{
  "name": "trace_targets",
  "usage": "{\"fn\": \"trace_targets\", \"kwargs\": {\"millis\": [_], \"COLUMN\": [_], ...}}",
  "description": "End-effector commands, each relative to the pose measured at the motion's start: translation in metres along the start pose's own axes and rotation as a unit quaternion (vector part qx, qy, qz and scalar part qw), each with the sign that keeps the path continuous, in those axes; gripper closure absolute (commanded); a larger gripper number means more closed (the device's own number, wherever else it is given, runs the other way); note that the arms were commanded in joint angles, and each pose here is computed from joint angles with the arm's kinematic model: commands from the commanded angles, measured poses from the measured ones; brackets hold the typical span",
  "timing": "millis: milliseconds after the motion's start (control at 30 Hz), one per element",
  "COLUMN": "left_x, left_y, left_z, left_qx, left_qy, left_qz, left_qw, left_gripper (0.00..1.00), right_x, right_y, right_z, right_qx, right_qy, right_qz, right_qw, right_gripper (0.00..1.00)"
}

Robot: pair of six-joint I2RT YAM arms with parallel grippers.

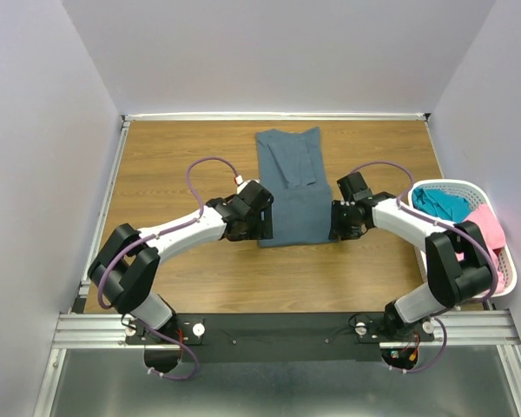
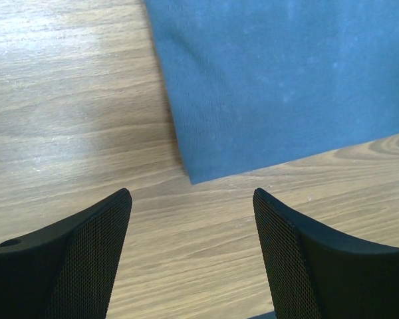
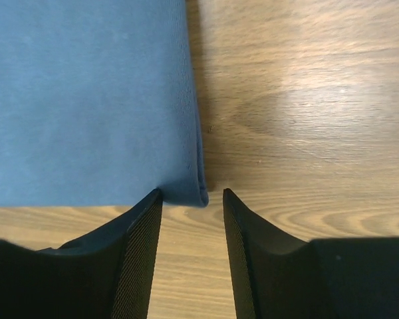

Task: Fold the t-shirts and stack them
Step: Fold the tshirt

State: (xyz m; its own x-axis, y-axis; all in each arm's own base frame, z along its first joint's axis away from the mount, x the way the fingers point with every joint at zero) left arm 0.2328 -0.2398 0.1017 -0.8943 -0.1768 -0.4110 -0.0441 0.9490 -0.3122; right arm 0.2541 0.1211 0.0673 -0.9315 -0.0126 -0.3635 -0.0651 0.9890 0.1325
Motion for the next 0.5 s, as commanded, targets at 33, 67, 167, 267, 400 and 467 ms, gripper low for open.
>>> {"fn": "trace_targets", "kwargs": {"millis": [33, 67, 167, 267, 400, 467], "left_x": [-0.006, -0.005, -0.005, -0.003, 0.0, 0.002], "left_y": [-0.005, -0.006, -0.006, -0.008, -0.008, -0.008], "left_z": [-0.002, -0.002, 0.0, 0.003, 0.01, 0.015], "left_qx": [-0.014, -0.014, -0.016, -0.017, -0.023, -0.028], "left_qy": [-0.017, -0.017, -0.015, -0.01, -0.002, 0.004], "left_qz": [0.004, 0.005, 0.006, 0.008, 0.009, 0.012], "left_qw": [1.0, 1.0, 1.0, 1.0, 1.0, 1.0], "left_gripper": [0.18, 0.18, 0.18, 0.18, 0.18, 0.18], "right_x": [0.008, 0.011, 0.02, 0.031, 0.035, 0.034], "right_y": [-0.003, -0.004, -0.006, -0.002, -0.001, 0.001], "right_z": [0.017, 0.021, 0.026, 0.028, 0.029, 0.028], "right_qx": [0.034, 0.038, 0.046, 0.042, 0.04, 0.038], "right_qy": [0.012, 0.019, 0.033, 0.047, 0.052, 0.051], "right_qz": [0.0, -0.002, -0.007, -0.02, -0.021, -0.025], "right_qw": [0.999, 0.999, 0.998, 0.998, 0.998, 0.998], "right_gripper": [0.51, 0.52, 0.52, 0.52, 0.67, 0.83]}}
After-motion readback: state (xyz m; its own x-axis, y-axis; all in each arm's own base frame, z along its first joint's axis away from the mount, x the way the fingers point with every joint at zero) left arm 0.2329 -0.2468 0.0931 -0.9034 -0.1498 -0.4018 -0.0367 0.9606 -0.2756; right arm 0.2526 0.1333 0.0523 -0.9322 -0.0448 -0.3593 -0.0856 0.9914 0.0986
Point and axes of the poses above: each gripper's point midway between its finger pads, its own z axis out along the fingers, its own y axis along the line the jaws close on, x = y × z, the point moved 4 cm from there along -z, back along the fingers, and after that the axes turned 7 degrees about -z, right-handed, at the moved point
